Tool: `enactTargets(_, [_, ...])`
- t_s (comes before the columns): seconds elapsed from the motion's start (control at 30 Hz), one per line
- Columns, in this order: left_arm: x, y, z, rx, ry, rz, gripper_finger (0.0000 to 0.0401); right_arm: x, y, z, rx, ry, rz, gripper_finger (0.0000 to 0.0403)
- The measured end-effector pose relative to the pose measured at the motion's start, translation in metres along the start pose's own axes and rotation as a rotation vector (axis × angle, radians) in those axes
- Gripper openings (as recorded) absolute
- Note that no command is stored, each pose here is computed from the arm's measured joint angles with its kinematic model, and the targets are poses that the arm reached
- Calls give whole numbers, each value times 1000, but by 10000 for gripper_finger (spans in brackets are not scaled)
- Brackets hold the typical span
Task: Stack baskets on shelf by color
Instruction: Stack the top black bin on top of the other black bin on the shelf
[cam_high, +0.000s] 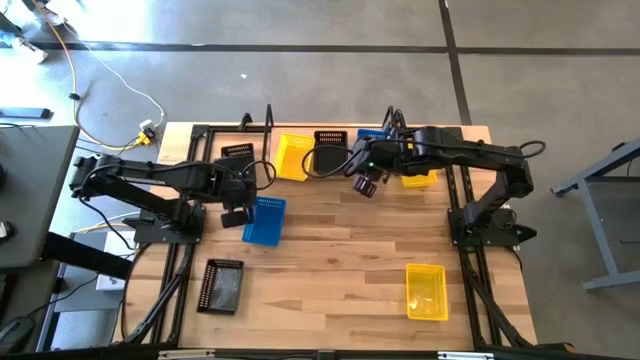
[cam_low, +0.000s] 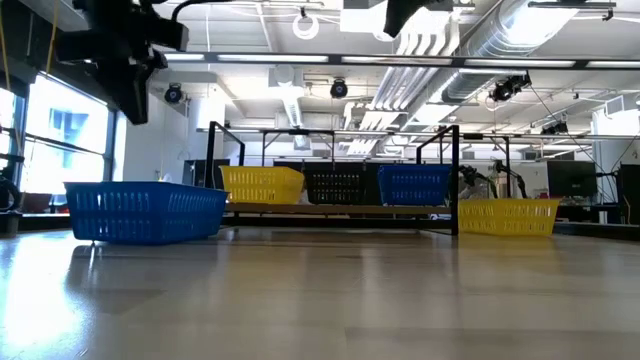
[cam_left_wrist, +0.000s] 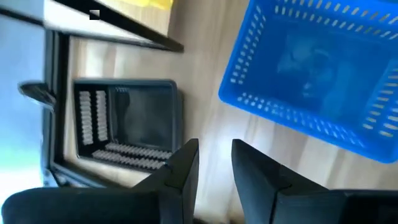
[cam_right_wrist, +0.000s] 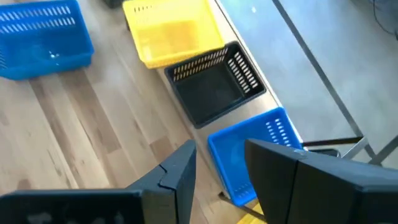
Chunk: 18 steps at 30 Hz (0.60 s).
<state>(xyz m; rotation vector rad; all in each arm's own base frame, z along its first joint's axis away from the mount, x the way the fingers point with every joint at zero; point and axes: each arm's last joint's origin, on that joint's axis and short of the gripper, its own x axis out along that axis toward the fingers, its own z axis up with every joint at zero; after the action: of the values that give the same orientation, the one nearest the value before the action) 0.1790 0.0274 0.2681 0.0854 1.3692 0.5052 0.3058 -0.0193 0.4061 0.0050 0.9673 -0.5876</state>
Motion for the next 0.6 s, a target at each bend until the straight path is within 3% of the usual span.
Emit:
enactTargets(0.2, [14, -4, -8, 78, -106, -19, 87, -13, -6, 6, -35, -43, -3, 123])
enactTargets(0.43, [36, 2, -29, 38, -70, -25, 87, -23, -17, 10, -33, -67, -47, 123])
enactTargets(0.6, [42, 16, -29, -20, -56, -6, 87, -25, -19, 10, -31, -63, -52, 123])
